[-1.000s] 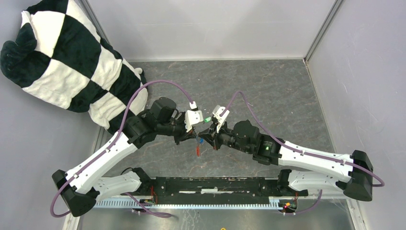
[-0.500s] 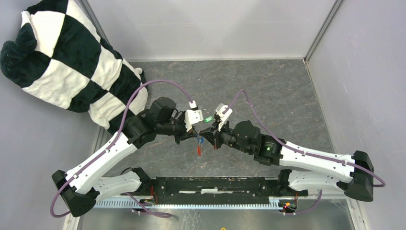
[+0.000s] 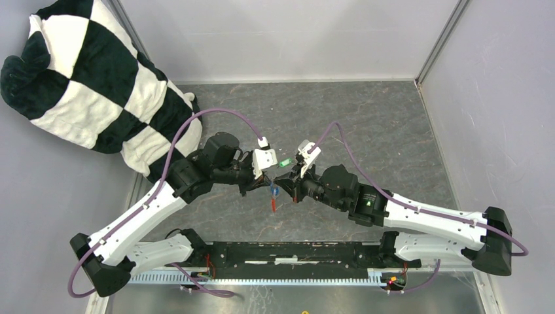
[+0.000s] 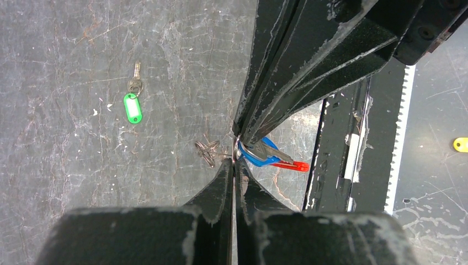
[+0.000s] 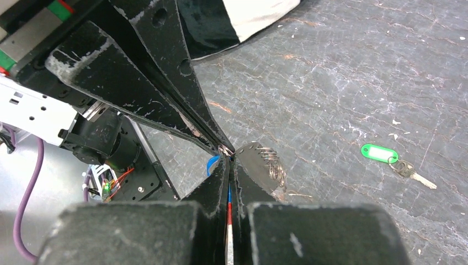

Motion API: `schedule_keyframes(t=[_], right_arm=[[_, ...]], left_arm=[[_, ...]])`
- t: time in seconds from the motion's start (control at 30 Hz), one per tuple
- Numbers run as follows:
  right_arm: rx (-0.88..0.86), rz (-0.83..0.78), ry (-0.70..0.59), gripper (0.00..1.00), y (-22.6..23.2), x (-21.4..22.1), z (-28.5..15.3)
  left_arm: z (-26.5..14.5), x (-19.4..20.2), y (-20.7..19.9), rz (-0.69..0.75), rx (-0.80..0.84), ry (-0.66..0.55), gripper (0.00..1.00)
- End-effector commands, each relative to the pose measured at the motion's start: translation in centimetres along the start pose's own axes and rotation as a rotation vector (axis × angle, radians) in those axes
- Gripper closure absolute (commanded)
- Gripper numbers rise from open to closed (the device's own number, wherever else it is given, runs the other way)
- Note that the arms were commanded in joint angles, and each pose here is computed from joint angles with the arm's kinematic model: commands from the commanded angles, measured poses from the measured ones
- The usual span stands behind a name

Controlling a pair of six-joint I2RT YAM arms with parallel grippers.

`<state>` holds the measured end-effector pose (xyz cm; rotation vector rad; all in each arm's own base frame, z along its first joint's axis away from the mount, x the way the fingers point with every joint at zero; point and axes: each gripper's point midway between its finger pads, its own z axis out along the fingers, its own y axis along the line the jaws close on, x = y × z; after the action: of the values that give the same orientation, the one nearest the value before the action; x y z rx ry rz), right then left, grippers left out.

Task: Put the keys on the keyring
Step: Insert the key onto the keyring.

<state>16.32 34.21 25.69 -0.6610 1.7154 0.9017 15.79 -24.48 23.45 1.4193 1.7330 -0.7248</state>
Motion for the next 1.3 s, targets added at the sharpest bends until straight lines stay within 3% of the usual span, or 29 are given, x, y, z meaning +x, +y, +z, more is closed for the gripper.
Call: schedule_keyframes(t=[0.0,0.63,1.13,1.27], right_arm=[[0.094,0.009,-0.014,1.00,-1.7,-0.4,-0.5],[0.109,0.041,-0.024,1.00,-2.1,-0.2,-0.9],[-0.021,0.064,-0.059,1.00,-0.3,-1.0,-1.9],[-0.064,0.027,-0.094,0.89,0.3,-2.5,-2.9]], left_arm=[[-0.9,-1.8,-0.5,0.027,0.013,-0.070,0.98],[-1.2,-2.7,-0.6,0.057,0.012,-0.115,0.98],[-3.2,-7.5,-1.9,0.196,0.037,-0.344,0.98],[-3.5,-8.0,-2.5,0.234,0.071,-0.370,0.98]])
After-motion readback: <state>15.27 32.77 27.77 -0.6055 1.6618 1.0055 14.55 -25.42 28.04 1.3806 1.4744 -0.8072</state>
